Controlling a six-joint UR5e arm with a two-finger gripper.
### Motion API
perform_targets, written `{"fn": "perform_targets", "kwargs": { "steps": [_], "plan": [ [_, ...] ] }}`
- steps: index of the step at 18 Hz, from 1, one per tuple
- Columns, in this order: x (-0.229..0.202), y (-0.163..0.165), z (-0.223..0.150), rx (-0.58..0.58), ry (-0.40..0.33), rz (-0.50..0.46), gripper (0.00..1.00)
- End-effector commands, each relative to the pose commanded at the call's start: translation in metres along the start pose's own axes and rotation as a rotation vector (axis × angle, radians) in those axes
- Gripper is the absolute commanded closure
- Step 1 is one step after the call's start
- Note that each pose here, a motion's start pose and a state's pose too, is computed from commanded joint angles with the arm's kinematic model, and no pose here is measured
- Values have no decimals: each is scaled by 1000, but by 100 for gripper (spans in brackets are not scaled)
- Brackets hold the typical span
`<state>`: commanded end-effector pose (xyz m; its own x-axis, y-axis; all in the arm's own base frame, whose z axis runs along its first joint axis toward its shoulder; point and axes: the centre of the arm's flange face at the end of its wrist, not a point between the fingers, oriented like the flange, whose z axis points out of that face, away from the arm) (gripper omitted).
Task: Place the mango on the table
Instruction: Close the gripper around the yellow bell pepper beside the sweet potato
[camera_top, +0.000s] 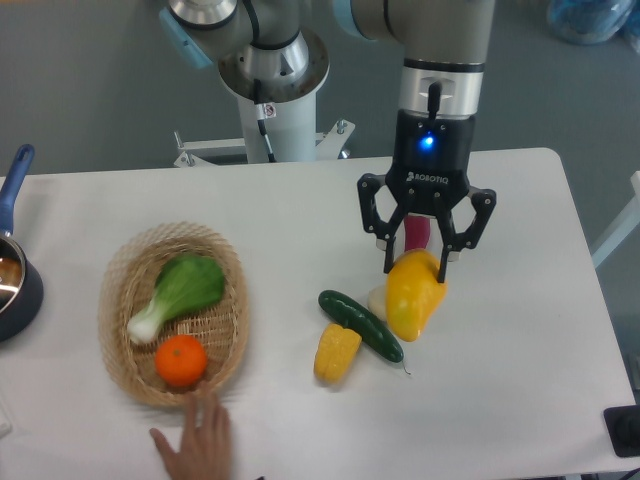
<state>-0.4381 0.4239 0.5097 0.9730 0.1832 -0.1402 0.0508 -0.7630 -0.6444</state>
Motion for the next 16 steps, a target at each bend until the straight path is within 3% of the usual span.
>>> {"fn": "perform_targets", "kwargs": {
  "steps": [9,14,16],
  "plan": [
    [-2,4,3,-9,-2,27,56],
    [-8,32,26,-48,24,156,56],
    [-10,38,37,-60,38,167,56]
  ]
}}
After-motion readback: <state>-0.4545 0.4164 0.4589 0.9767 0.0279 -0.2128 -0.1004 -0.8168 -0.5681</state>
